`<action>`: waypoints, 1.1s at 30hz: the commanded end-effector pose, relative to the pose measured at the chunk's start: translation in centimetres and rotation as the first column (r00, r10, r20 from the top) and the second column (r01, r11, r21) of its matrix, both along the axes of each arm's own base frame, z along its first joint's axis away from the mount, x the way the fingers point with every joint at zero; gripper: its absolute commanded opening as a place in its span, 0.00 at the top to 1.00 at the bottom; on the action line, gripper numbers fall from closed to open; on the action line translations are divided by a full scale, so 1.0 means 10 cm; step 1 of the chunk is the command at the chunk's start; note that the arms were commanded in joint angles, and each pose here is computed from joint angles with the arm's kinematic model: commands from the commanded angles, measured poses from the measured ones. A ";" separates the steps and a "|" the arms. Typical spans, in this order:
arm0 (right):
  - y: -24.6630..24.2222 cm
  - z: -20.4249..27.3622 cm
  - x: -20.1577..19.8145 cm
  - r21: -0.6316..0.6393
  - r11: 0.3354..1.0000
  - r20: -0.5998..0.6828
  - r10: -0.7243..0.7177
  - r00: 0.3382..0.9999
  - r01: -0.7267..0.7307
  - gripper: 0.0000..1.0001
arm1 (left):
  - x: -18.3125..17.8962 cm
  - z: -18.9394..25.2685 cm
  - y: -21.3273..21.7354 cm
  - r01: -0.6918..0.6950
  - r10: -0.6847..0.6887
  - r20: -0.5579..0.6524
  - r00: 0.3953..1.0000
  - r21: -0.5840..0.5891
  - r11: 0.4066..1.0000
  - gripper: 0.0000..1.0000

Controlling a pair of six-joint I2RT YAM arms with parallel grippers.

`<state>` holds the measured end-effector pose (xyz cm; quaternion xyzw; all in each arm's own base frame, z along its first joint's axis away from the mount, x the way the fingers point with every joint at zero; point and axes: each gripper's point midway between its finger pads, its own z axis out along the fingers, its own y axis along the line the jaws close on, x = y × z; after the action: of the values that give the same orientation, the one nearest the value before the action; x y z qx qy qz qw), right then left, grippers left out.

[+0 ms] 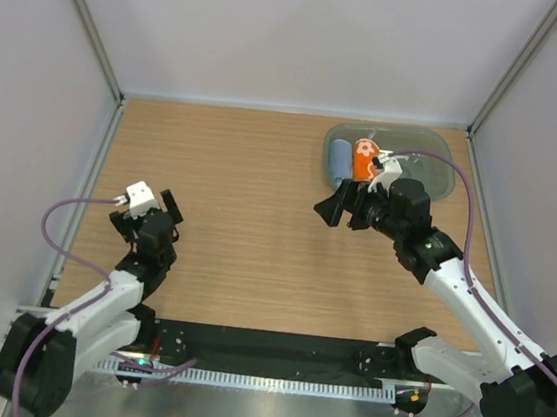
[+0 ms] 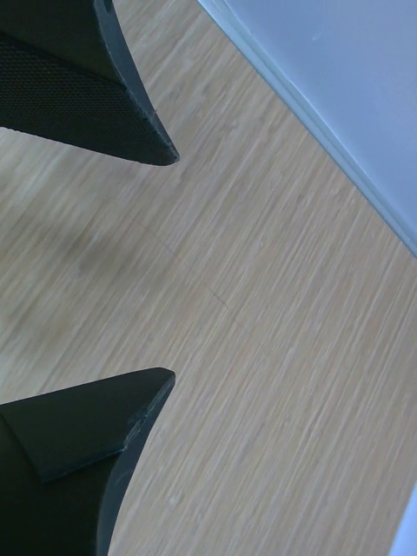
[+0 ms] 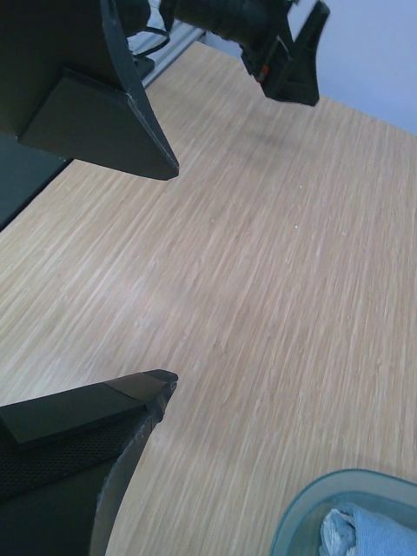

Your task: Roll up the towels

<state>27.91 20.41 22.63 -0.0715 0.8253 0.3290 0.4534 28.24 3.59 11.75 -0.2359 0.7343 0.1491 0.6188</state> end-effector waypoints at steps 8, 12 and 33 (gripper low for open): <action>0.04 0.29 -0.10 0.049 0.997 0.109 0.049 0.993 -0.054 0.00 | 0.72 0.08 -0.10 0.085 -0.098 0.057 0.994 0.194 0.977 0.03; -0.01 0.22 -0.11 0.016 0.999 0.109 0.048 0.993 -0.050 0.00 | 0.86 0.00 -0.17 0.173 -0.181 0.039 0.983 0.165 0.971 0.00; -0.11 0.20 -0.07 -0.012 1.000 0.126 -0.007 0.992 0.008 0.00 | 0.95 -0.23 -0.17 0.308 -0.311 0.021 0.950 0.086 0.947 0.00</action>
<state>26.81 19.85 22.52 -0.0910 0.8150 0.3272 0.4694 36.93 1.90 7.50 -0.0879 0.7692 0.0842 0.6273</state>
